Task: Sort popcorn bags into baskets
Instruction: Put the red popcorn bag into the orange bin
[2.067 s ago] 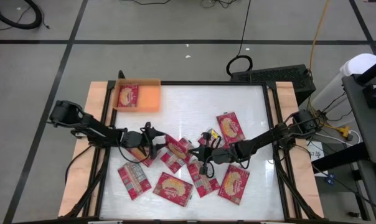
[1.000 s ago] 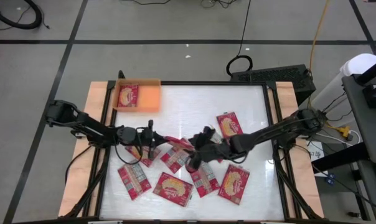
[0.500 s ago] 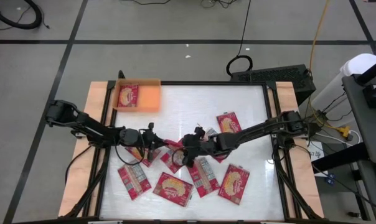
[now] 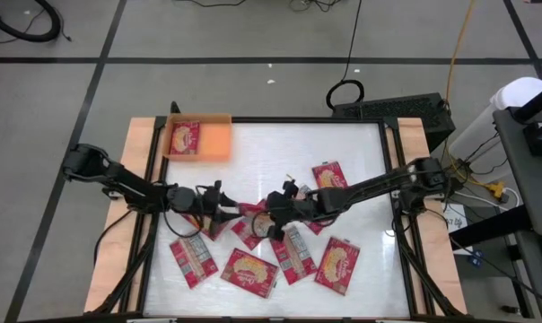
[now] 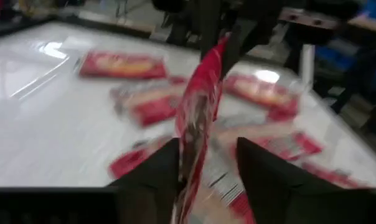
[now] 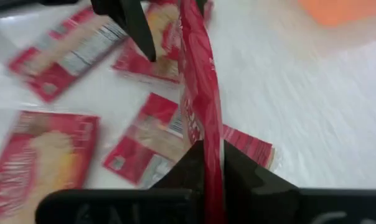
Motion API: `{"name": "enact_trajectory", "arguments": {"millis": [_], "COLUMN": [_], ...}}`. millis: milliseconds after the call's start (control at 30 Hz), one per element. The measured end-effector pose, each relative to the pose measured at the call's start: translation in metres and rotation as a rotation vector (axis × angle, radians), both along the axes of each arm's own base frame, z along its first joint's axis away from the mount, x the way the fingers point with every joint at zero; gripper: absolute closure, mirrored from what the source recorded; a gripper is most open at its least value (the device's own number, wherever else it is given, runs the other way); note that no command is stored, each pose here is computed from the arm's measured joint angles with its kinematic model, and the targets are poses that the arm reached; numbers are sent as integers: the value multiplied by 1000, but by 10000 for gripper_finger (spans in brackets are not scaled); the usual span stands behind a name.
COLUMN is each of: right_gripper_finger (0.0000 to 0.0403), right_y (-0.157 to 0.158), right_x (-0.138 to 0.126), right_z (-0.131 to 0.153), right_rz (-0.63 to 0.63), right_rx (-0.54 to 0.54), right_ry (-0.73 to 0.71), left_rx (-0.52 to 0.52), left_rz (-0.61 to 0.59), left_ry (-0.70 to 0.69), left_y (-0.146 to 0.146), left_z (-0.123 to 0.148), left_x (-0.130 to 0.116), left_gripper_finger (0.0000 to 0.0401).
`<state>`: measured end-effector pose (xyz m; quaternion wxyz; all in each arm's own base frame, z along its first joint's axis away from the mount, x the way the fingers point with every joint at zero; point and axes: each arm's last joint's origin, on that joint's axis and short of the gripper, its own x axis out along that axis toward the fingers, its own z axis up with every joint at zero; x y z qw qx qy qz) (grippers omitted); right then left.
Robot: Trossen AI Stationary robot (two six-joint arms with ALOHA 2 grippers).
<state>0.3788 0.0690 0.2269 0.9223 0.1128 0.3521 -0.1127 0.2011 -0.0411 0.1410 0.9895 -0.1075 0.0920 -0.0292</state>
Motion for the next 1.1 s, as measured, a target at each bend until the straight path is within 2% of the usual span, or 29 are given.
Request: {"name": "enact_trajectory", "arguments": {"millis": [133,267,333,500,600,767,933,1100], "right_gripper_finger": [393,396,392,390,389,386,386,386], "right_y": [12,29,39,61,69,69,52,32], "right_x": [-21,-49,-62,-79,-78,-78,-92,-101], "right_z": [32,69,85,108,104,78,51,26], "right_rz": [47,106,123,86,61,71,-8,-81], "right_rx": [-15,-25,-39,-169,-204,-220,-166,-74], "right_ry": [-38,-127,-186,-344,-469,-688,-902,-986], "left_rx": [-18,-27,-24,25,28,39,71,102], "left_rz": [-28,-58,-80,-90,-65,-69,-71,-62], "left_ry": [-98,-134,-144,-167,-224,-345,-419,-456], "left_y": [-4,-9,-13,-17,-17,-18,-20,-24], "left_z": [17,25,27,29,34,46,54,68], "left_x": [-5,-10,-11,-12,-12,-14,-15,-5], "left_gripper_finger": [175,140,130,125,129,136,137,137]}}
